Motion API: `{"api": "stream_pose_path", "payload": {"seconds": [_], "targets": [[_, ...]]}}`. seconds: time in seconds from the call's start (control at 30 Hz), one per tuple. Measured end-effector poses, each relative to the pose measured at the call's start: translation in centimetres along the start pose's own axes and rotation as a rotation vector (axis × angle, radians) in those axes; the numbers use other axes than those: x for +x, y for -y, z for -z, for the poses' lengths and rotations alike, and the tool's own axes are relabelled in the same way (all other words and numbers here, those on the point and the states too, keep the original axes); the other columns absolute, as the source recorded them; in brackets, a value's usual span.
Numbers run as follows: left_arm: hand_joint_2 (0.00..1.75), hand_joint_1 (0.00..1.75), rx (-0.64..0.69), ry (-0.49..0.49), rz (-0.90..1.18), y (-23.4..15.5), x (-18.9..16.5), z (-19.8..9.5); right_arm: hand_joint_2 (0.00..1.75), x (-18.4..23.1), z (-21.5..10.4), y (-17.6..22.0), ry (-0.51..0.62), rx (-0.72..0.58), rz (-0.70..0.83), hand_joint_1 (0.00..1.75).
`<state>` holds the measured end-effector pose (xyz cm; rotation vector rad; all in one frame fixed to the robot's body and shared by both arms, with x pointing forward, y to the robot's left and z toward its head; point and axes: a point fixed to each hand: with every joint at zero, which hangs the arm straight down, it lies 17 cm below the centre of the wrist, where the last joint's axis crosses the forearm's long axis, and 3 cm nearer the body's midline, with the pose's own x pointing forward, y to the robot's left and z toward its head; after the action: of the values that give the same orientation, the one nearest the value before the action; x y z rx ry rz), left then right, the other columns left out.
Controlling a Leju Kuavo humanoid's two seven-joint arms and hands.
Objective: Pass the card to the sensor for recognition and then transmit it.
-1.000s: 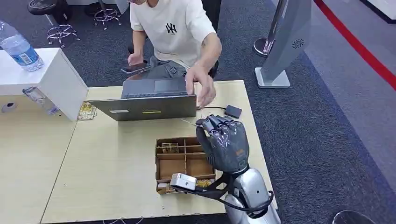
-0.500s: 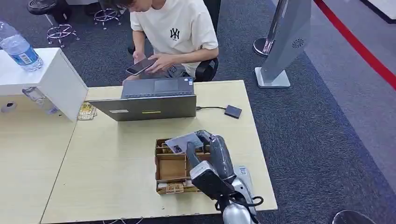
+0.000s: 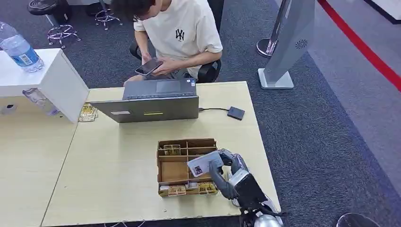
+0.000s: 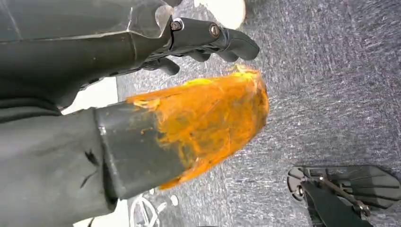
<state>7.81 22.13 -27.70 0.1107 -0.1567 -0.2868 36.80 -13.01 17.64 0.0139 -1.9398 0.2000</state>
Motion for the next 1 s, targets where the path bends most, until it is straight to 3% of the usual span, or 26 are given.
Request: {"api": "stream_pose_path", "payload": {"seconds": [0.57, 0.67, 1.0], "targets": [[0.00, 0.00, 0.002, 0.001, -0.025, -0.2, -0.1, 0.0, 1.75, -7.1, -2.0, 13.8, -0.166, -0.174, -0.185, 1.75], [0.00, 0.00, 0.003, 0.006, -0.022, -0.2, -0.1, 0.0, 1.75, -8.6, -2.3, 14.8, -0.201, -0.161, -0.202, 1.75], [0.00, 0.00, 0.003, 0.005, -0.019, -0.5, -0.2, 0.1, 1.75, -12.0, -4.1, 15.3, -0.268, 0.008, -0.057, 1.75]]}}
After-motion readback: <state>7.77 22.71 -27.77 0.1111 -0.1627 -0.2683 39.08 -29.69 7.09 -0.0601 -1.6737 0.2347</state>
